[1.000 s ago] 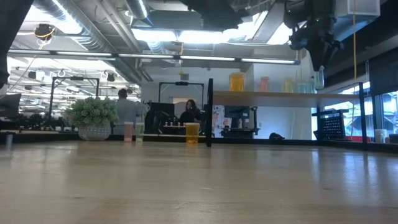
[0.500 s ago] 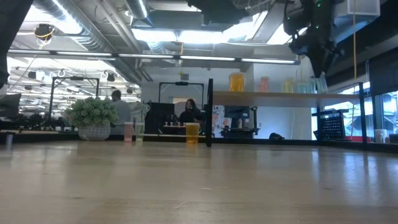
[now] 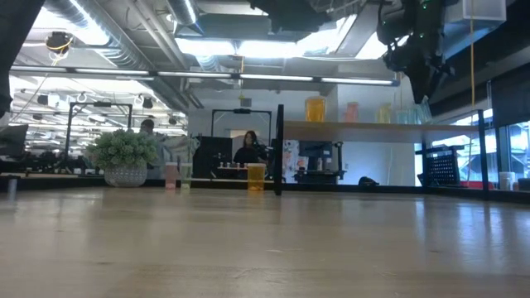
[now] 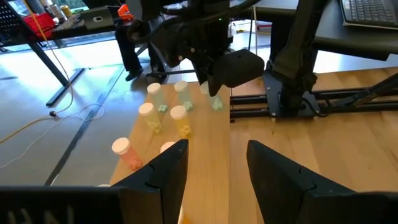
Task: Pick and place medicine bottles onto shelf by color
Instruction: Put the blue pill bottle on the shelf aligned with the other blue pill bottles
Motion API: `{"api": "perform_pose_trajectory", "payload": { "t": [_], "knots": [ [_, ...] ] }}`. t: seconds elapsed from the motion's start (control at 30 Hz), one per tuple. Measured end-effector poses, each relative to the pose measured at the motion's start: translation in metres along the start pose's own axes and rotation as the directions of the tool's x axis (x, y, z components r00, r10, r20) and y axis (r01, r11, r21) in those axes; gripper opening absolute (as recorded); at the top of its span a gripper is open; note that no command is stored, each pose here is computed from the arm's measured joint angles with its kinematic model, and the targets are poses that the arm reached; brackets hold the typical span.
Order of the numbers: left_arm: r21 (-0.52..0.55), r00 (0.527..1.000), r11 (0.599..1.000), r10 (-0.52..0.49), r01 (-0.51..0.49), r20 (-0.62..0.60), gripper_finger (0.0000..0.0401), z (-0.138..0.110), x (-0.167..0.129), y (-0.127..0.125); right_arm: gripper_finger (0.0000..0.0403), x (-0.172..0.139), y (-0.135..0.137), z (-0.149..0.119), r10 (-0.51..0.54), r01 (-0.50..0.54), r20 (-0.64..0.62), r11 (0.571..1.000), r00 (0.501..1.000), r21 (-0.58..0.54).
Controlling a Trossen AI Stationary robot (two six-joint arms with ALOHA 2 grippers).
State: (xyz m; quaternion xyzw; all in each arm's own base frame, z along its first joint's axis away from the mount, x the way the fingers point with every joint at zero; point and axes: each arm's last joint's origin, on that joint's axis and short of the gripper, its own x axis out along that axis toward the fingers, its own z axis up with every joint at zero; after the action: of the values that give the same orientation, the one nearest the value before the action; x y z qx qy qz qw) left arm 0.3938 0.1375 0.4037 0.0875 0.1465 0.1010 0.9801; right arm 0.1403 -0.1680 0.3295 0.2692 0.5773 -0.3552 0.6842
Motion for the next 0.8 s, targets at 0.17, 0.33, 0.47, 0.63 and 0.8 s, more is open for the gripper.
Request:
{"api": "perform_pose_trajectory", "payload": {
  "t": [0.17,0.33,0.47,0.63,0.8],
  "knots": [
    [0.000,1.000,1.000,0.000,0.000,0.001,0.0159,0.0001,0.0000,0.0000,0.0136,-0.0039,-0.0004,-0.0035,0.001,-0.001,0.013,1.000,1.000,0.001],
    [0.000,1.000,1.000,0.000,0.000,0.001,0.0159,0.0001,0.0000,0.0000,0.0136,-0.0056,-0.0005,-0.0047,0.001,-0.001,0.022,1.000,1.000,0.001],
    [0.000,1.000,1.000,0.000,0.000,0.001,0.0159,0.0001,0.0000,0.0000,0.0136,-0.0057,-0.0005,-0.0034,0.001,-0.001,0.035,1.000,0.999,0.004],
    [0.000,1.000,1.000,0.000,0.000,0.001,0.0159,0.0001,0.0000,0.0000,0.0136,-0.0057,-0.0004,-0.0025,0.002,-0.002,0.045,1.000,0.999,0.006],
    [0.000,1.000,1.000,0.000,0.000,0.001,0.0159,0.0001,0.0000,0.0000,0.0136,-0.0058,-0.0004,-0.0024,0.002,-0.002,0.046,1.000,0.999,0.007]
  ]
}}
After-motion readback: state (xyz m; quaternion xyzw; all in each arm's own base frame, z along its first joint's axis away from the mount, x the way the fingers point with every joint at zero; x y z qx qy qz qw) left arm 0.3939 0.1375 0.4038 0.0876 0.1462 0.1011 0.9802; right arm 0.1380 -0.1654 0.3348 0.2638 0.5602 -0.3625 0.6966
